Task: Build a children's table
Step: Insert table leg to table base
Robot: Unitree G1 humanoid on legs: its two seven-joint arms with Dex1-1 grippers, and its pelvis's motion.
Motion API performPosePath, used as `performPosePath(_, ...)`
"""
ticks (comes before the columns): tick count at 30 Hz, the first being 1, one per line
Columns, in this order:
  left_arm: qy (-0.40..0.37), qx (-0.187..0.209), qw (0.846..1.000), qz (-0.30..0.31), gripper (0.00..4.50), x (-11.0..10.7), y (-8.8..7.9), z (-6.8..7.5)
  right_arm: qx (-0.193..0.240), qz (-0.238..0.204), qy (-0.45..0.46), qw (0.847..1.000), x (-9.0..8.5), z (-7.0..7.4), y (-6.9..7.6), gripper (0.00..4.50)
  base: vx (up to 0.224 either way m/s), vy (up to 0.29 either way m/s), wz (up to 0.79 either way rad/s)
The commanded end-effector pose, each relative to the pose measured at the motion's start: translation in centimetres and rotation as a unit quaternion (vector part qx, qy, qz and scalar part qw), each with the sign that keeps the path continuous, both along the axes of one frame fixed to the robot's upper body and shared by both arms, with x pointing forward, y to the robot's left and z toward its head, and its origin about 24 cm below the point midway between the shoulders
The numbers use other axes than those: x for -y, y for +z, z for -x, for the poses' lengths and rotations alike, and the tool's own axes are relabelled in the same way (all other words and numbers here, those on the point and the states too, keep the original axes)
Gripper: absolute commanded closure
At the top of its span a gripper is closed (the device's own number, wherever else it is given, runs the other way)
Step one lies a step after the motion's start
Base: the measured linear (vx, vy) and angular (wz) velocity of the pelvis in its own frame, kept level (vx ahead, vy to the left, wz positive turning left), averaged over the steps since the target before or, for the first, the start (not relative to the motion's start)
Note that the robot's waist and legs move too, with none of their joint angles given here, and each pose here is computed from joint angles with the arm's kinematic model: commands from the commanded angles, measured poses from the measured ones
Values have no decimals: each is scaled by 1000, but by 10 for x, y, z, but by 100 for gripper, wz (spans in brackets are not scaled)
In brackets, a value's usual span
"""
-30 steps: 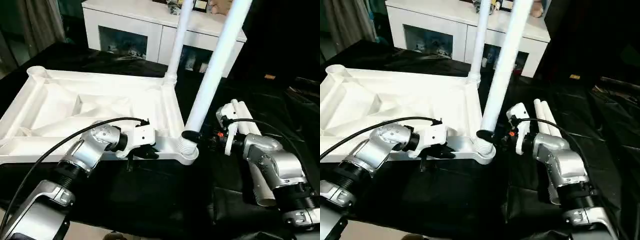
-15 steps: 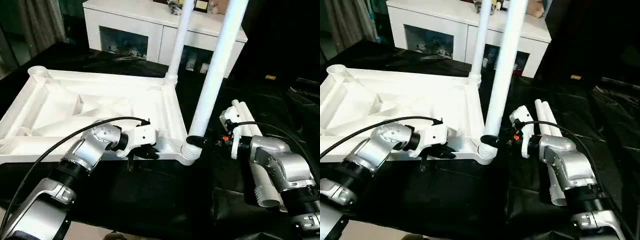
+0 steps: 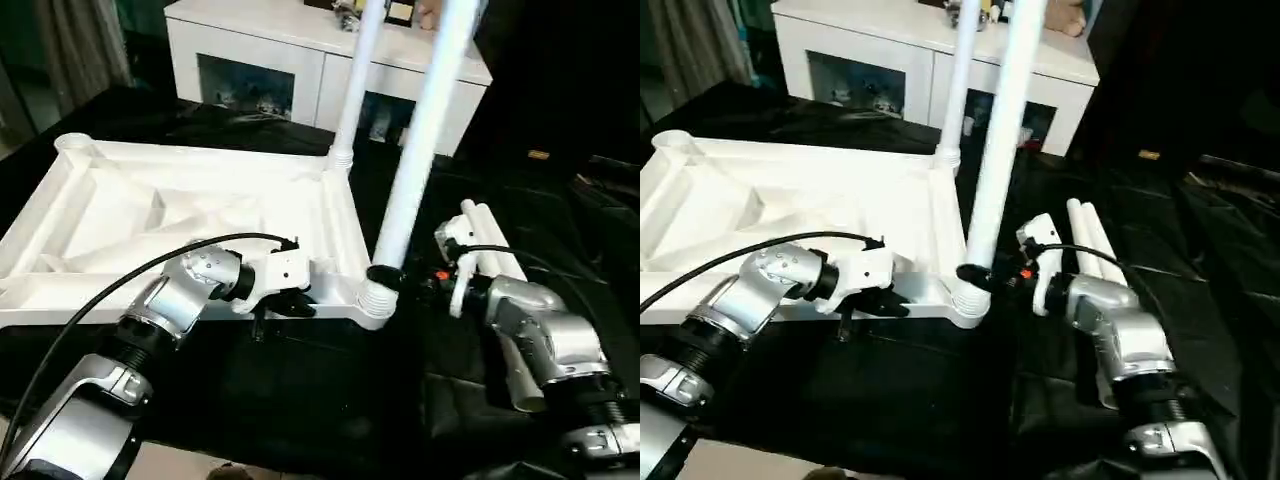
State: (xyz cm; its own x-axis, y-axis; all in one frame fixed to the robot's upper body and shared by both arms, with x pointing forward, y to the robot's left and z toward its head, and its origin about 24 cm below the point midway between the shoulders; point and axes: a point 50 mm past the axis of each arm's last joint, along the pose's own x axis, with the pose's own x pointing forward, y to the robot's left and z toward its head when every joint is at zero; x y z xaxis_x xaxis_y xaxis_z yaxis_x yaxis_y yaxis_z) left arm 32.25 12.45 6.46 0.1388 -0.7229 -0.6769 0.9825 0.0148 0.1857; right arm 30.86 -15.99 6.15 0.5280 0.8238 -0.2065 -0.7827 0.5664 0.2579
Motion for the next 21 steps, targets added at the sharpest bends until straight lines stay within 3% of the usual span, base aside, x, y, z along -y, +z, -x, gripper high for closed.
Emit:
performPosePath(1,-27,6,1000,-13,450,8,1,1,-37,12,-10,999,3,5,-16,265,0,0,0)
performPosePath(13,-19,12,1000,-7,450,8,1,-2,-43,-40,-73,996,14,20,-37,266,0,0,0)
performPosePath(21,-18,14,1000,-6,450,9,2,-2,-25,-76,-108,991,14,29,-38,266,0,0,0)
